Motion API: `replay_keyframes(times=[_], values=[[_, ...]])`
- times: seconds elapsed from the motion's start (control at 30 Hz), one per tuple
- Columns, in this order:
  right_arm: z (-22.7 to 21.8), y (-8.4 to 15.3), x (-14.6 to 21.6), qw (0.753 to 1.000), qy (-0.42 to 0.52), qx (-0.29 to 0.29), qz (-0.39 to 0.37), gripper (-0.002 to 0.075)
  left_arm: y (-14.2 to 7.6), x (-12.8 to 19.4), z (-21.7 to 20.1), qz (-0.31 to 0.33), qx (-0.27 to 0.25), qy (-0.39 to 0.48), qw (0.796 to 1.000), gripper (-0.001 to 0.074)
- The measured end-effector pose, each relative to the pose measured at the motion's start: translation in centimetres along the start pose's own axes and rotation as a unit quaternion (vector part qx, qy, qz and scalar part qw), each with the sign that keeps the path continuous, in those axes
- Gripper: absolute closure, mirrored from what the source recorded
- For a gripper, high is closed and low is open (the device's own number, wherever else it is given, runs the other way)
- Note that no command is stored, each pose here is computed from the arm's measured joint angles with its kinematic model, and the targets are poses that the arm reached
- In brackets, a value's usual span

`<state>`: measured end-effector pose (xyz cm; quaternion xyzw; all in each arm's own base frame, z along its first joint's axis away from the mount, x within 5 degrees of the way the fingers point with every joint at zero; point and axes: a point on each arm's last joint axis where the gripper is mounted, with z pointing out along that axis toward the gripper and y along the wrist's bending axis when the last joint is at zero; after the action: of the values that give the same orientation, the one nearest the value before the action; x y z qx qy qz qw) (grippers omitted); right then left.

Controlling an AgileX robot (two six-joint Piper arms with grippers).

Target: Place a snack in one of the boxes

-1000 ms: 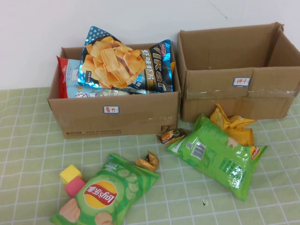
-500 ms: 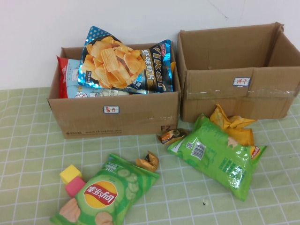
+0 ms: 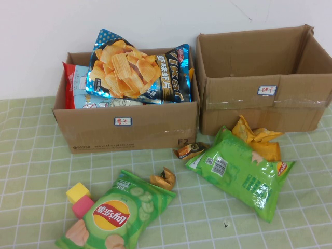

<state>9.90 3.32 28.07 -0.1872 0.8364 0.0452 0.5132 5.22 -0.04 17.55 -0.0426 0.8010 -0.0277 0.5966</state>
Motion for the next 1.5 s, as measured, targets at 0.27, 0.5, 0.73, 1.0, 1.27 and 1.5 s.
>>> replay_keyframes(times=[0.27,0.5,0.73,1.0,1.27,1.5], values=[[0.0,0.0,0.0,1.000,0.000,0.000,0.000,0.0728,0.0,0.0,0.0,0.000,0.000,0.000,1.000,0.0737],[0.0,0.0,0.0,1.000,0.000,0.000,0.000,0.0728,0.0,0.0,0.0,0.000,0.000,0.000,1.000,0.0737],[-0.4,0.0,0.0,1.000,-0.007,0.001,0.001,0.0728,0.0,0.0,0.0,0.000,0.000,0.000,1.000,0.0737],[-4.6,-0.9,0.9,0.991,-0.116,0.066,0.030,0.0728,0.0,0.0,0.0,0.000,0.000,0.000,1.000,0.0737],[-2.3,-0.6,8.3,0.979,-0.126,0.147,0.055,0.0728,0.0,0.0,0.0,-0.002,0.000,0.000,1.000,0.0737],[0.3,-0.2,12.4,0.983,-0.073,0.147,0.083,0.0728,0.0,0.0,0.0,-0.002,0.000,0.000,1.000,0.0737]])
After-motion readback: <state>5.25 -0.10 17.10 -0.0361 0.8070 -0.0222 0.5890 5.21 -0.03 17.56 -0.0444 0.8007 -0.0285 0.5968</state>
